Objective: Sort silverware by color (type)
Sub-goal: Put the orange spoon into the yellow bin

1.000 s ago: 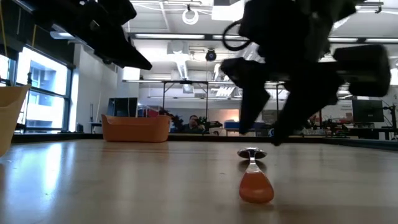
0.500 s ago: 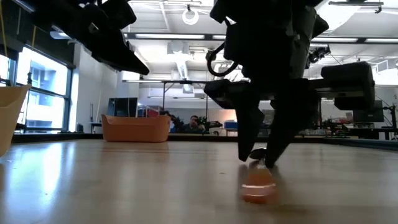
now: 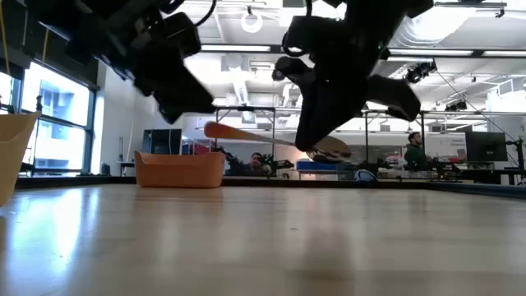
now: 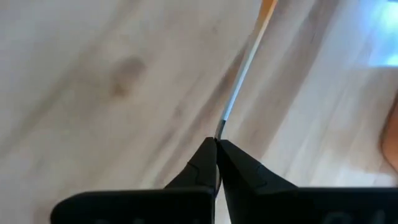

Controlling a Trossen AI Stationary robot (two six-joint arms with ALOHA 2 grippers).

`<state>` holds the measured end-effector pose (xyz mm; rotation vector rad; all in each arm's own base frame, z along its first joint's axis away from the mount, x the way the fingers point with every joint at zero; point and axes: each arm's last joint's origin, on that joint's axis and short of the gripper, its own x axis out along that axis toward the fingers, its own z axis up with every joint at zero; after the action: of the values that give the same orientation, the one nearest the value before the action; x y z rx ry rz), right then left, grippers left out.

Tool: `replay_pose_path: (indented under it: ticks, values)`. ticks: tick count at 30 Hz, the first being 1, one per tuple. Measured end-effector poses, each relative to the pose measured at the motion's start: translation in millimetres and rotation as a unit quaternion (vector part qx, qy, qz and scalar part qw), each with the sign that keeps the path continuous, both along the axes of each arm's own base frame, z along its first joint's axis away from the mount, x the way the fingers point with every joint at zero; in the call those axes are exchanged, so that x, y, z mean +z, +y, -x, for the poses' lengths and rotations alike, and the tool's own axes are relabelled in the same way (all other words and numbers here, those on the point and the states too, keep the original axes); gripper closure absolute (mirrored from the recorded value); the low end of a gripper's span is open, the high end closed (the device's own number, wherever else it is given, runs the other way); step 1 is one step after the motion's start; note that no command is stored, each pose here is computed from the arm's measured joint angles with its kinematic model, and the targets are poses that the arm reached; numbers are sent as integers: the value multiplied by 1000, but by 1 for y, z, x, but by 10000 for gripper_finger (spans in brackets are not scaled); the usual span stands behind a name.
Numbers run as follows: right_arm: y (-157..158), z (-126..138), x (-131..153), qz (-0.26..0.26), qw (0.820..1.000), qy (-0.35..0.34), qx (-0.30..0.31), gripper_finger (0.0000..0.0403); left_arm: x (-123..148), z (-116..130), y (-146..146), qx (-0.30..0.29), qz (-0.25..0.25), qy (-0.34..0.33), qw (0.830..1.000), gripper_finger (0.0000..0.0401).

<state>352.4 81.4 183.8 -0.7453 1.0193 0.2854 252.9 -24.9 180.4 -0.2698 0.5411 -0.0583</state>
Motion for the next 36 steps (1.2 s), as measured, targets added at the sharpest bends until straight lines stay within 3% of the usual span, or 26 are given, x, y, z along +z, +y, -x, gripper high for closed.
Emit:
replay_pose_path:
  ticks: [5, 11, 16, 20, 27, 36]
  values:
    - [-12, 1, 7, 14, 1000, -5, -6, 402, -6, -19, -3, -15, 42, -28, 999, 260]
    - [-23, 0, 5, 26, 1000, 3, -17, 402, -5, -33, -5, -36, 14, -26, 999, 185]
    - [-28, -3, 6, 26, 999, -6, -17, 402, -4, -37, -7, -40, -21, 33, 998, 163]
    - [-31, -5, 8, 27, 999, -19, -19, 403, 1, -39, -7, -25, -77, 74, 994, 167]
    - [-31, -7, 9, 25, 999, -30, -20, 403, 8, -39, -7, -30, -68, 137, 988, 196]
    - [-31, -9, 10, 27, 999, -41, -22, 403, 11, -40, -5, -19, -56, 144, 988, 321]
